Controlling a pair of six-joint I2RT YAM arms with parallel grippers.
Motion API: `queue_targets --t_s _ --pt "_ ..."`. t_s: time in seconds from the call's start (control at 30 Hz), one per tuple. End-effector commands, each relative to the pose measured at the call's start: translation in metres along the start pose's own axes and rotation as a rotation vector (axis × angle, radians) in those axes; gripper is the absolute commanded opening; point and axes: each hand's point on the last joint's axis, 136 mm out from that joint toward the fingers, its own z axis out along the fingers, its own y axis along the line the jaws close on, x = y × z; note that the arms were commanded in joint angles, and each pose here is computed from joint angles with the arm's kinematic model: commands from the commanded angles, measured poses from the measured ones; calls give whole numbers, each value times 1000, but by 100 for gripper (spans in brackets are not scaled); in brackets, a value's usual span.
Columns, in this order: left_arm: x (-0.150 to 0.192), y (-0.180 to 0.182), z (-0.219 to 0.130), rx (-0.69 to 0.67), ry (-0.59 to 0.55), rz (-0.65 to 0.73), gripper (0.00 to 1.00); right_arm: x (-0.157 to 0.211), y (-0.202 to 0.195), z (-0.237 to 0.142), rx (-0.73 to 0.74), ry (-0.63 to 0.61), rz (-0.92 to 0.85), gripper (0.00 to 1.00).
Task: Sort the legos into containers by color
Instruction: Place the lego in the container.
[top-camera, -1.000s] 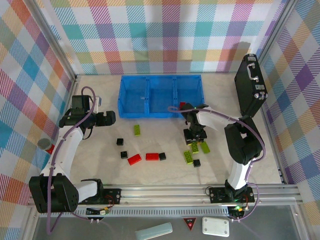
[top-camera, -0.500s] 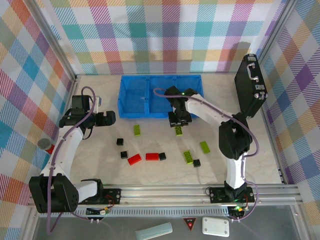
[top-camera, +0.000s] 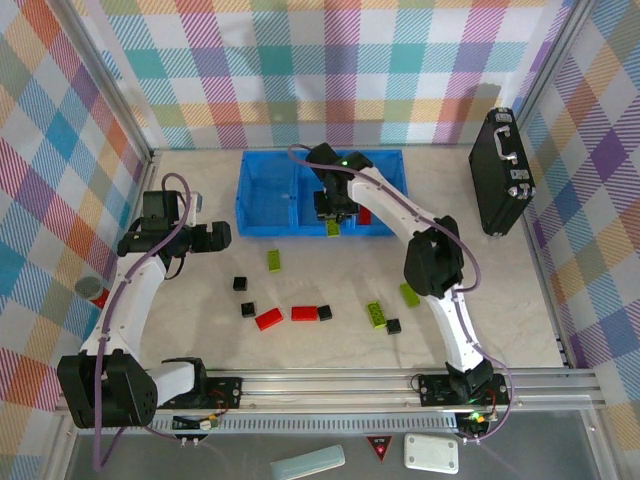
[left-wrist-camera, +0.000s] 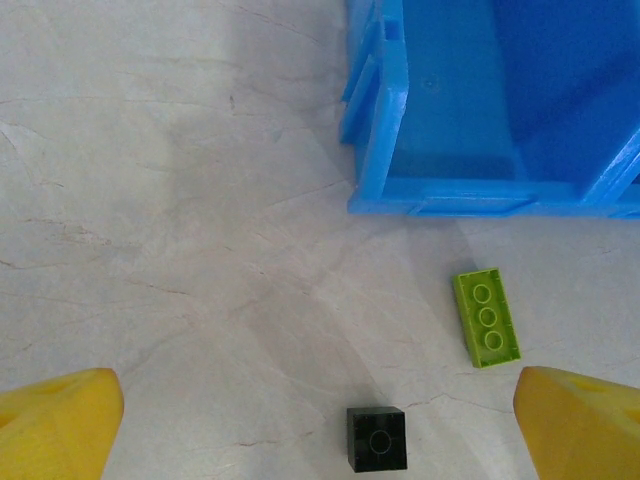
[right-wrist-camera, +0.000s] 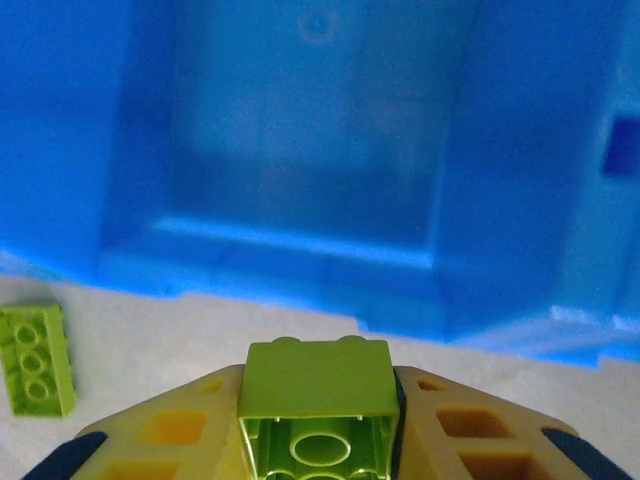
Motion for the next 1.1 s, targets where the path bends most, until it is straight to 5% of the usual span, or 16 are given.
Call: queue_targets --t_s 0.0,0.53,1.07 --pt "-1 1 -7 7 -16 -4 100 -9 -12 4 51 5 24 35" --pt "0 2 -5 4 -12 -4 100 -47 -32 44 87 -54 49 34" --pt "1 2 -4 6 -7 -7 100 -29 -38 86 110 33 28 37"
